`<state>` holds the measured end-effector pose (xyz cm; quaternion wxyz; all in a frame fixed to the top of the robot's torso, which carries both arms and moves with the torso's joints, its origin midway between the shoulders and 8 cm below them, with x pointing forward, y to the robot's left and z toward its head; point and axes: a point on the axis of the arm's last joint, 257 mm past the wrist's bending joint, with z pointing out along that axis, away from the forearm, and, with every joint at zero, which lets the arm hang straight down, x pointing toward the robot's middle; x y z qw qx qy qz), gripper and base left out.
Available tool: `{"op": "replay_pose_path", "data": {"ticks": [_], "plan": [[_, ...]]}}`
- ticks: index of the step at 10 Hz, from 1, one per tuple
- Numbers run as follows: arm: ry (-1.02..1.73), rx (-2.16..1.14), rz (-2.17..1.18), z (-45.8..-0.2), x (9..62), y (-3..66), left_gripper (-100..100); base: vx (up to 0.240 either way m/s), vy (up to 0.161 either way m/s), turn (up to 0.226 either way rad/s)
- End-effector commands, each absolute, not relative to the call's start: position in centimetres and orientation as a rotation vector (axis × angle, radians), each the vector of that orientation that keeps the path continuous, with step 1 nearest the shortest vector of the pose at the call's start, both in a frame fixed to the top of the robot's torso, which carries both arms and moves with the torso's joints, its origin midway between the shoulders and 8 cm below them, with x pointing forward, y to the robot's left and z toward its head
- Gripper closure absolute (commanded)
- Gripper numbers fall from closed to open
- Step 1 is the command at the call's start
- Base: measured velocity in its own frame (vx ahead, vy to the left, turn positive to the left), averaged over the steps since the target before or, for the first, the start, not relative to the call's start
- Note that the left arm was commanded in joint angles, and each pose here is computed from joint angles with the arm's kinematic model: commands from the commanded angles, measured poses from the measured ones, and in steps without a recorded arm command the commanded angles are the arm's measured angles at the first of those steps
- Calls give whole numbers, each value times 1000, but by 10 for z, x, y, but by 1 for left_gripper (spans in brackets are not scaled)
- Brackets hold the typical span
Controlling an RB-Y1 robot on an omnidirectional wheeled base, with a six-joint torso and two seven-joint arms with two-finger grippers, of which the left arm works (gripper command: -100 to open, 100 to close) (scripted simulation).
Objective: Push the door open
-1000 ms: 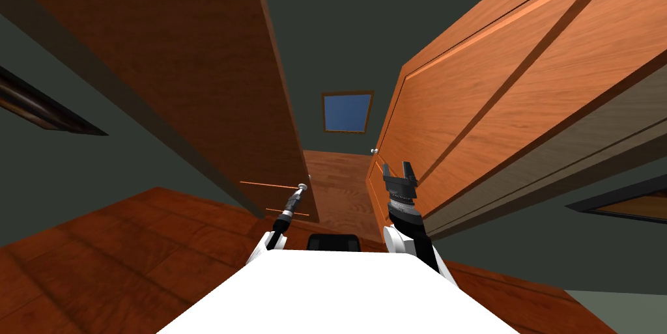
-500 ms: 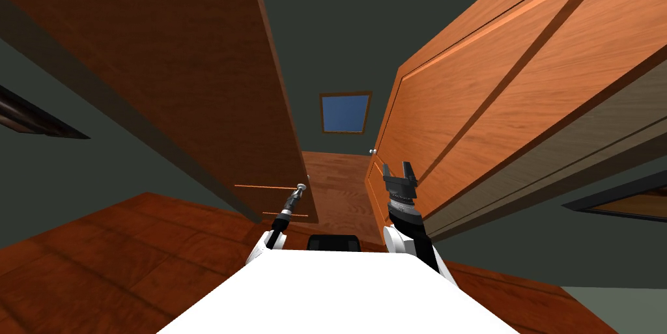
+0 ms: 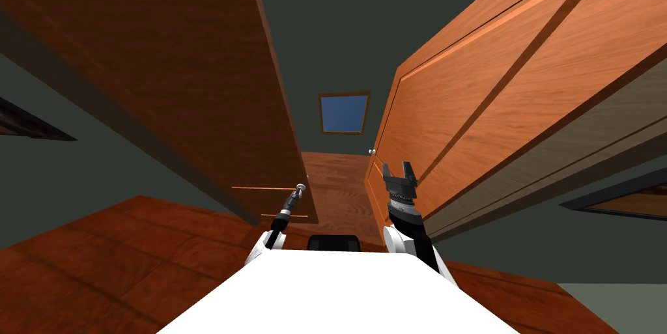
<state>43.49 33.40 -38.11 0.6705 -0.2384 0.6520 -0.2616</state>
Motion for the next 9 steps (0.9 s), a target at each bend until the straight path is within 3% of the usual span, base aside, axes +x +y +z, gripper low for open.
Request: {"op": "replay_pose_path", "data": {"ticks": [1,4,5,9], "plan": [[1449,-573,-598,-375,436,348,100,33,-6,-4],[1412,-659,-648,-373,436,358,100,38,5,-17],[1440,-575,-603,-372,433,350,-100,4,-2,70],[1476,-482,-540,-375,424,343,-100,-19,-2,67]]}}
